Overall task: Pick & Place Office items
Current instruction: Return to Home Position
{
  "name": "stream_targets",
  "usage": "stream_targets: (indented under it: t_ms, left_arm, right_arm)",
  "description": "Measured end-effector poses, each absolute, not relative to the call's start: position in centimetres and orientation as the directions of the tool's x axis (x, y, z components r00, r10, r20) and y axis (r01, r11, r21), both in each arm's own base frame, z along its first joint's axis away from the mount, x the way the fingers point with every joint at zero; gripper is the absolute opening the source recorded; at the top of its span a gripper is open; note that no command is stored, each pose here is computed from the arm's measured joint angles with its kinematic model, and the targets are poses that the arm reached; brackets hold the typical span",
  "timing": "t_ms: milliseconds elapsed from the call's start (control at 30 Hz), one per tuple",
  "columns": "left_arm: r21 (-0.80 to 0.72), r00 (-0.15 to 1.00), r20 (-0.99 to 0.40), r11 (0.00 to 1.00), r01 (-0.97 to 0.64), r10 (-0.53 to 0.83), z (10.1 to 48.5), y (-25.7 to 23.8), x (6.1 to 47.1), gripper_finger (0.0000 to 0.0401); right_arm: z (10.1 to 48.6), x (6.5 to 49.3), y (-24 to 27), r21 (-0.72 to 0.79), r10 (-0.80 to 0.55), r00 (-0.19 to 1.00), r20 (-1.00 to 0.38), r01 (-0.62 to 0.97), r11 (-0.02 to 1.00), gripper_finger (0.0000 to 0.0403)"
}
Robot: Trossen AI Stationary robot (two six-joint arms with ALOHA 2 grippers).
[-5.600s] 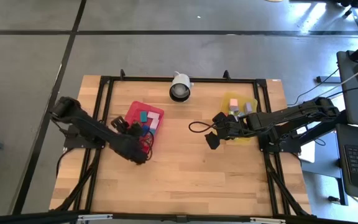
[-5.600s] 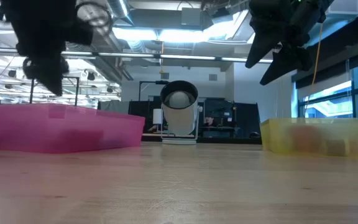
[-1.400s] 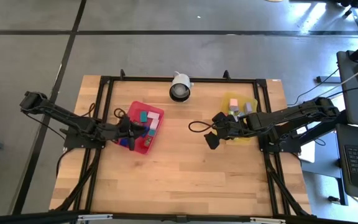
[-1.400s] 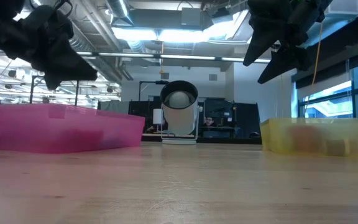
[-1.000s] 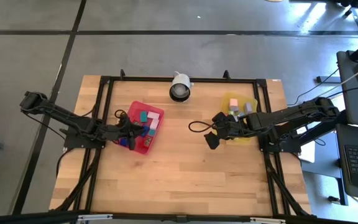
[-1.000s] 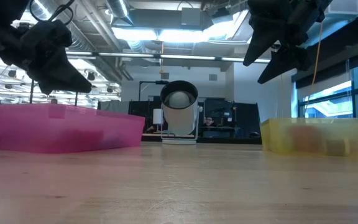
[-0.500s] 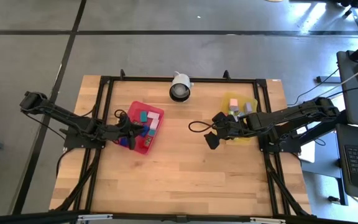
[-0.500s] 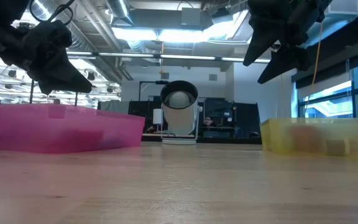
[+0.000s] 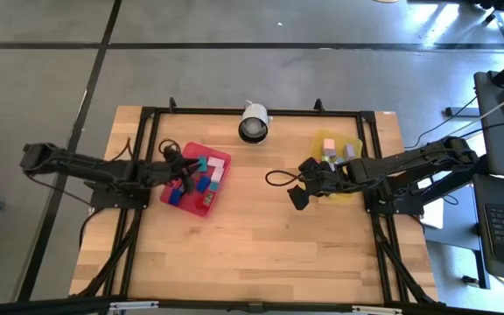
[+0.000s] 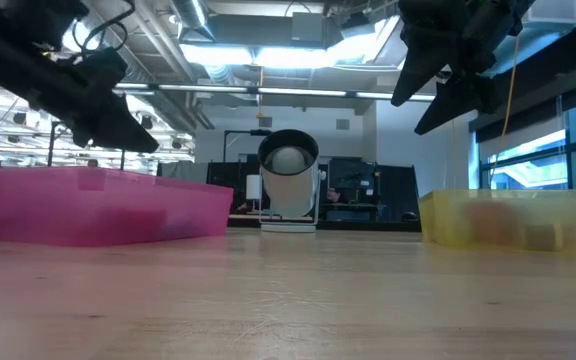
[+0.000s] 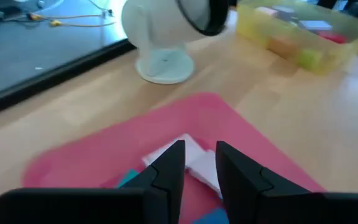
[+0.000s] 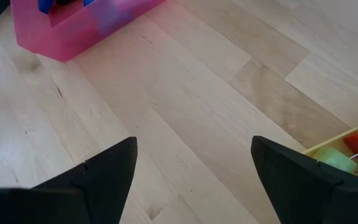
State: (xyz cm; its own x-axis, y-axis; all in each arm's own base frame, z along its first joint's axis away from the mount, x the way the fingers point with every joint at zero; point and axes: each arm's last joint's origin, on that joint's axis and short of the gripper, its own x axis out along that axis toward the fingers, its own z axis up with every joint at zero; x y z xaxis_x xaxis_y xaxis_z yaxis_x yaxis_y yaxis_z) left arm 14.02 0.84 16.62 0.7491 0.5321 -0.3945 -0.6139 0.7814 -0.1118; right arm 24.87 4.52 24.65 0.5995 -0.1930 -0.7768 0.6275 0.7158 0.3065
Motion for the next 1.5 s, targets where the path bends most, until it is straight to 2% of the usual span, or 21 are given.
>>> stream_targets:
  t_ms: [167,300,467,633,767,933,1500]
  left_arm:
    - [-0.092,0.713,-0.404,0.75,-0.655,0.574,16.6,2.3,13.9,0.0086]
    - [-0.14,0.726,-0.395,0.744,-0.654,0.563,16.1,3.2,13.8,0.0086]
    - [-0.279,0.865,-0.233,0.822,-0.496,0.444,14.1,3.4,13.2,0.0086]
    - [-0.296,0.918,-0.128,0.869,-0.396,0.375,15.3,3.5,13.5,0.0086]
    - [-0.28,0.919,-0.059,0.877,-0.39,0.389,15.9,3.5,13.5,0.0086]
    - [-0.28,0.9,-0.066,0.858,-0.43,0.43,15.9,3.7,13.5,0.0086]
    - [-0.278,0.9,-0.076,0.857,-0.433,0.43,15.8,3.7,13.5,0.0086]
  right_arm:
    - [24.7,24.9,4.5,0.307,-0.193,0.6,-0.776,0.627,0.716,0.0317]
    - [24.7,24.9,4.5,0.308,-0.193,0.601,-0.776,0.627,0.716,0.0317]
    - [24.7,24.9,4.5,0.308,-0.193,0.601,-0.776,0.627,0.716,0.0317]
    - [24.7,24.9,4.5,0.311,-0.192,0.604,-0.773,0.626,0.715,0.0318]
    - [24.7,24.9,4.5,0.311,-0.192,0.604,-0.773,0.626,0.715,0.0318]
    - [24.7,24.9,4.5,0.311,-0.192,0.604,-0.773,0.625,0.715,0.0318]
    - [25.0,24.8,4.5,0.325,-0.189,0.618,-0.763,0.62,0.714,0.0318]
